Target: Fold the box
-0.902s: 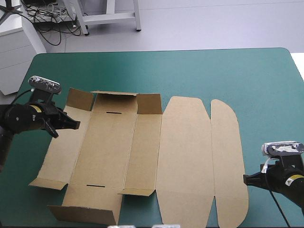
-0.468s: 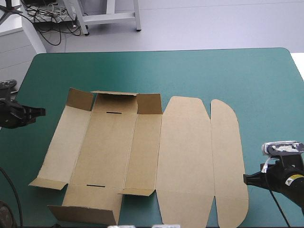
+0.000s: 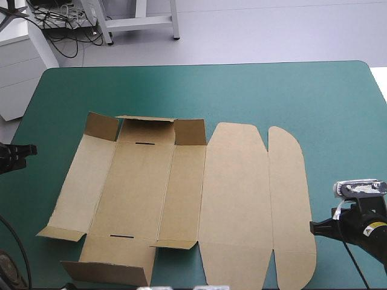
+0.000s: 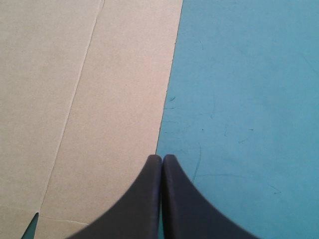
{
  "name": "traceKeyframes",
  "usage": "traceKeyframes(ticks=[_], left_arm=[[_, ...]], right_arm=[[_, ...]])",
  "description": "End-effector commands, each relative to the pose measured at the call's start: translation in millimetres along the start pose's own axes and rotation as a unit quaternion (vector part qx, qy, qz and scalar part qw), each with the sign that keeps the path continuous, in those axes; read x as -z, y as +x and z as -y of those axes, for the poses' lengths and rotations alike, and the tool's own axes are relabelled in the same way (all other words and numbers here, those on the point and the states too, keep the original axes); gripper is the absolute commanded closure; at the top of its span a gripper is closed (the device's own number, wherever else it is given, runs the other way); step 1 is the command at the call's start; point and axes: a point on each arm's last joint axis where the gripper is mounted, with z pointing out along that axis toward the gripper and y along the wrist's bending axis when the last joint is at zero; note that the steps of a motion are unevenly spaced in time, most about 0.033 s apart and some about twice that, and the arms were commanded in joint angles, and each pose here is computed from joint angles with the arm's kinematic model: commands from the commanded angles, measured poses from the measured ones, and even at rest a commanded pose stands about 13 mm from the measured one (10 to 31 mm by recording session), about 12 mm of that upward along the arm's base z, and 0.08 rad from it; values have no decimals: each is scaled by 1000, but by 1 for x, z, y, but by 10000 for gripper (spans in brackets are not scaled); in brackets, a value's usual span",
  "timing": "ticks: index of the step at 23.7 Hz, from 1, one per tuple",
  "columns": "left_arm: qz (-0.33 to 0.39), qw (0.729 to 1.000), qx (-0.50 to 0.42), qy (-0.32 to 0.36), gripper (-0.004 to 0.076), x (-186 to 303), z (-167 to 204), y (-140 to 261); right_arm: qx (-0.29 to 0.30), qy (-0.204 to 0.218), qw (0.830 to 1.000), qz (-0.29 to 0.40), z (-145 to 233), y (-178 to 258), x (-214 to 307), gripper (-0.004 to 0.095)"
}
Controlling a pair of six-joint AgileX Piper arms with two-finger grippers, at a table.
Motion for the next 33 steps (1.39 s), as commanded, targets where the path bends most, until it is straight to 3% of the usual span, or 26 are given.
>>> traceKeyframes(ticks=[1, 5, 8, 10, 13, 14, 21, 33], left_arm=[[28, 1000, -7, 6, 733, 17, 8, -3], [31, 999, -32, -2, 703, 16, 7, -3], [20, 999, -29, 10, 597, 10, 6, -3], [6, 999, -30, 13, 461, 3, 3, -2], [-11, 999, -25, 23, 160, -7, 3, -2], [-10, 1000, -16, 25, 121, -10, 2, -3], [-58, 997, 7, 48, 151, -31, -5, -2], [-157, 982, -14, 103, 151, -90, -13, 45]], right_arm=[[1, 4, 999, 31, 1, -10, 4, 928], [-1, 2, 999, 32, 0, -10, 4, 928], [-13, -16, 999, 35, -3, -11, 4, 928], [-16, -22, 999, 36, -4, -11, 4, 928], [-16, -24, 999, 36, -4, -11, 4, 928], [-18, -26, 999, 37, -5, -11, 4, 928], [-21, -32, 999, 37, -6, -11, 4, 928], [-14, -32, 999, 37, -6, -11, 4, 928]])
